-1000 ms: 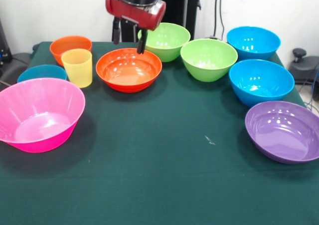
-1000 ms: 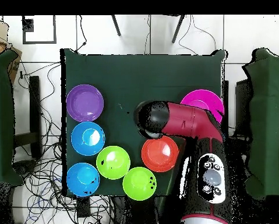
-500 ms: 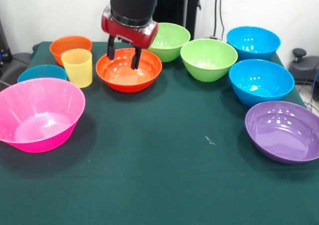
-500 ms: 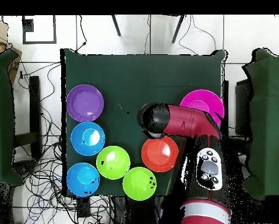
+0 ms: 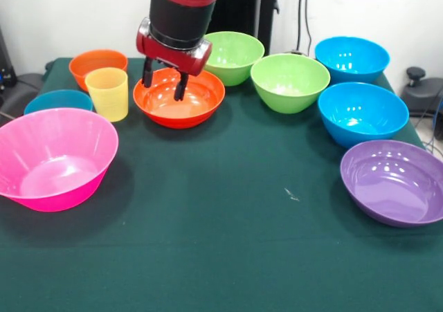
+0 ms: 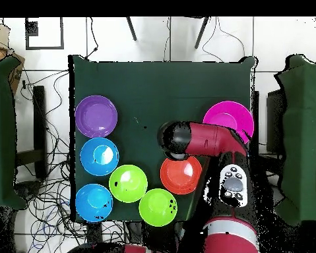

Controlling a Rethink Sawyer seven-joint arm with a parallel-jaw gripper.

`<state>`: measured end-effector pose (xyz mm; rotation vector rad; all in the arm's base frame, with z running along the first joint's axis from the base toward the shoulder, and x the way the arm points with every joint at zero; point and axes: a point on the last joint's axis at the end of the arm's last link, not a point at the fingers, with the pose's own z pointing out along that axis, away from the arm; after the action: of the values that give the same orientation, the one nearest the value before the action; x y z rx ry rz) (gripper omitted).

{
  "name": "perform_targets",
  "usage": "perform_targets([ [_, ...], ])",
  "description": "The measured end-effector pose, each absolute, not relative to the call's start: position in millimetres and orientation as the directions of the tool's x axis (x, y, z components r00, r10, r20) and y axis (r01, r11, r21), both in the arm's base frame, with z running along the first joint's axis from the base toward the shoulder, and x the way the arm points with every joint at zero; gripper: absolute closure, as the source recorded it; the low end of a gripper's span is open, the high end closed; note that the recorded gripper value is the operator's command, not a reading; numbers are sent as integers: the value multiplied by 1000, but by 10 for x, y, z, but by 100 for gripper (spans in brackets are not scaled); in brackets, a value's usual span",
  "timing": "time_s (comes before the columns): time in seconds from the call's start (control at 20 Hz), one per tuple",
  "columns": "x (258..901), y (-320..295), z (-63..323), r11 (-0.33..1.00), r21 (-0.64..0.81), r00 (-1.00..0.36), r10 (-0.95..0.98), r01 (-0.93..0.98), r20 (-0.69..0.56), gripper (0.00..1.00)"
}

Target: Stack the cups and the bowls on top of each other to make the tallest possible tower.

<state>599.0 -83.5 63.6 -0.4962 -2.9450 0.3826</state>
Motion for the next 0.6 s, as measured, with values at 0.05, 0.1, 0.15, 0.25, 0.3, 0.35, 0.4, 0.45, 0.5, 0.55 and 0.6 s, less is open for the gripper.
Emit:
perform_targets([
  [0.05, 5979, -861, 621, 913, -277, -939, 333, 299, 87, 0],
  [0.1, 5971, -884, 612, 913, -283, -940, 331, 295, 87, 0],
  [0.15, 5957, -926, 614, 911, -295, -942, 325, 287, 86, 0],
  [0.25, 5947, -961, 627, 910, -303, -943, 322, 284, 83, 0],
  [0.3, 5942, -980, 640, 908, -307, -943, 322, 283, 81, 0],
  [0.35, 5937, -999, 653, 907, -312, -944, 321, 283, 80, 0],
  [0.4, 5936, -1014, 668, 906, -315, -944, 321, 282, 77, 0],
  [0.45, 5939, -1036, 701, 905, -319, -945, 320, 282, 71, 0],
  [0.5, 5947, -1052, 735, 904, -321, -945, 319, 283, 65, 0],
  [0.55, 5953, -1058, 753, 903, -322, -946, 319, 284, 62, 0],
  [0.6, 5971, -1073, 801, 902, -322, -946, 320, 287, 53, 0],
])
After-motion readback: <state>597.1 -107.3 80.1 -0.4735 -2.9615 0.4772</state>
